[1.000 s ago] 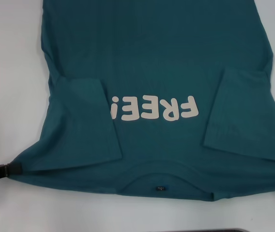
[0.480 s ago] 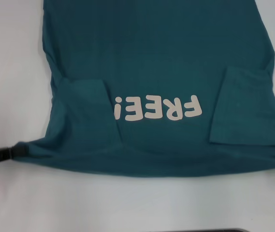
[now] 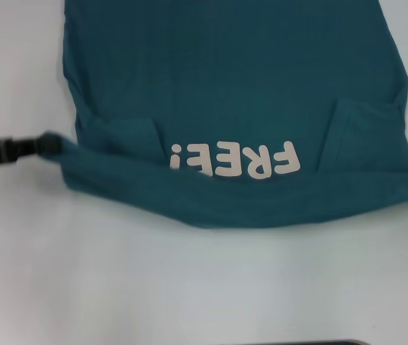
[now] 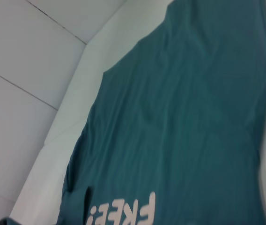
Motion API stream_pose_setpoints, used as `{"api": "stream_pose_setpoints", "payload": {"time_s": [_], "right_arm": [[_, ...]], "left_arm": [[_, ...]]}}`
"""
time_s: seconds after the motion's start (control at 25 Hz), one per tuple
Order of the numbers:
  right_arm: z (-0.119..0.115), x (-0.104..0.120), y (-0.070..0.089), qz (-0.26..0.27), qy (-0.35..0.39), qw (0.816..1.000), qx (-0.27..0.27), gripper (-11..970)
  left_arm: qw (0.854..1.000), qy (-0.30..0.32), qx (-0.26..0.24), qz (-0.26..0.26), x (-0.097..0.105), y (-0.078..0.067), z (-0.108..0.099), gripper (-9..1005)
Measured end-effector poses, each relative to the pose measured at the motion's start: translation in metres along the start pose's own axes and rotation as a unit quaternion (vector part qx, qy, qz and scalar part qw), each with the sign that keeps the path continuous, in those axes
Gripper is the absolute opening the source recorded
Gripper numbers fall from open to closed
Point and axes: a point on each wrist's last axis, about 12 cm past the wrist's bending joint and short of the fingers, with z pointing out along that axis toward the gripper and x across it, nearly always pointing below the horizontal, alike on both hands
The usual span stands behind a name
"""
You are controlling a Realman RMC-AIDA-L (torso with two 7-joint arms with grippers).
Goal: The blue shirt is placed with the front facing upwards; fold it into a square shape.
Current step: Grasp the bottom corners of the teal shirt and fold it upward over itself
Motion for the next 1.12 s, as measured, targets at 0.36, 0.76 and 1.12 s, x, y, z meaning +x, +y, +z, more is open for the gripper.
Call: {"api": "stream_pose_setpoints", "payload": {"time_s": [0.36,0.76,1.12], "right_arm": [[0.039,-0.051,0.006,-0.035,0.009,0.999,0.006,64],[0.076,-0.089,0.015,-0.070,-0.003,0.997,0.028,66],[0.101,-0.117,0.021,-0.101,-0.021,0.993,0.055,68]], "left_arm": [[0.999,-0.013,-0.022,0.039,-0.055,-0.006,0.027,4],[0.995,-0.048,-0.065,0.062,-0.096,-0.006,0.036,3],[0.990,-0.071,-0.093,0.079,-0.123,-0.010,0.047,4]]}}
